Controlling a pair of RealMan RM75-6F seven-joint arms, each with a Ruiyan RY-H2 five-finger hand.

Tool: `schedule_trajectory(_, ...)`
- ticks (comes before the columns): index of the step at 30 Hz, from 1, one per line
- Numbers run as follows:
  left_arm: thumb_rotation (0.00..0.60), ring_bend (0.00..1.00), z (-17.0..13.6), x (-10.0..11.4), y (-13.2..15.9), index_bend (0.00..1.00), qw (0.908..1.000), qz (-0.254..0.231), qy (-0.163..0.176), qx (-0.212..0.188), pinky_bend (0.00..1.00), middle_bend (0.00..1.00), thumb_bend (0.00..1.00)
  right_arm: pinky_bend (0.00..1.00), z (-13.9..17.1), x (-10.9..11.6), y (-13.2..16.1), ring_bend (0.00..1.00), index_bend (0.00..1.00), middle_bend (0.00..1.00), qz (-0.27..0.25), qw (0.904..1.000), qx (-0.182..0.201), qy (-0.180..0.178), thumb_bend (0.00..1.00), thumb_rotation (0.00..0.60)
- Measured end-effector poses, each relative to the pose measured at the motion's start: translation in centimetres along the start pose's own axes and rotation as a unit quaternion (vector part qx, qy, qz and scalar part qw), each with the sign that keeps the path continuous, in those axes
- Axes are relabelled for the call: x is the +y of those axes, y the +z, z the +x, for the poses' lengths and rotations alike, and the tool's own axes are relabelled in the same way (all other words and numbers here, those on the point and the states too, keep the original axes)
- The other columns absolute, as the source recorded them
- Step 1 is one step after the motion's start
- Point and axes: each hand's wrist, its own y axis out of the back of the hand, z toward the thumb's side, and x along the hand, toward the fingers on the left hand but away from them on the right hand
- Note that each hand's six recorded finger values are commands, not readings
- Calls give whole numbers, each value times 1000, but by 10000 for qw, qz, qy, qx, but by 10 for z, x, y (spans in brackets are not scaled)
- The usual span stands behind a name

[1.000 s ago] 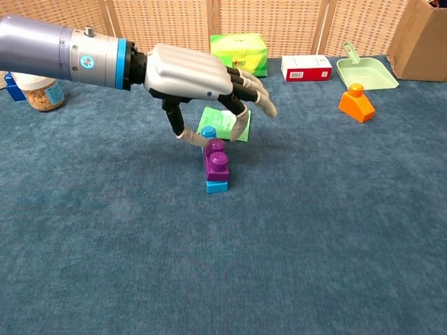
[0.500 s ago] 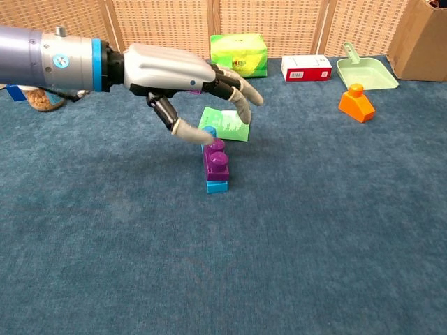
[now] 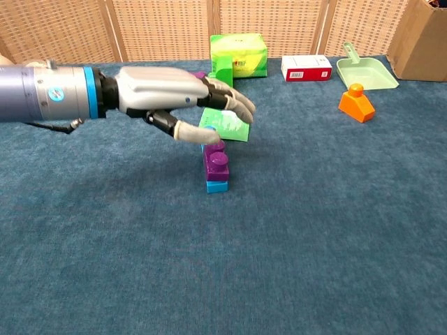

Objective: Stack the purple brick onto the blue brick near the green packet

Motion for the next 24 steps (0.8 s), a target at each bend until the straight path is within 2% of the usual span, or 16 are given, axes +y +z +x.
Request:
schedule_trajectory(10,0,0,11,-22,9,109,10000,-39,-61,-11,0,0,246,27,2,0,-6,0,431,202,-52,10000,-14,4,67,600)
schedule_trajectory(24,0,0,24,-40,14,103,9999,54,106,-94,0,0,243,26,6,7,-13,0,432,202,-71,9999,-65,-42,68,600)
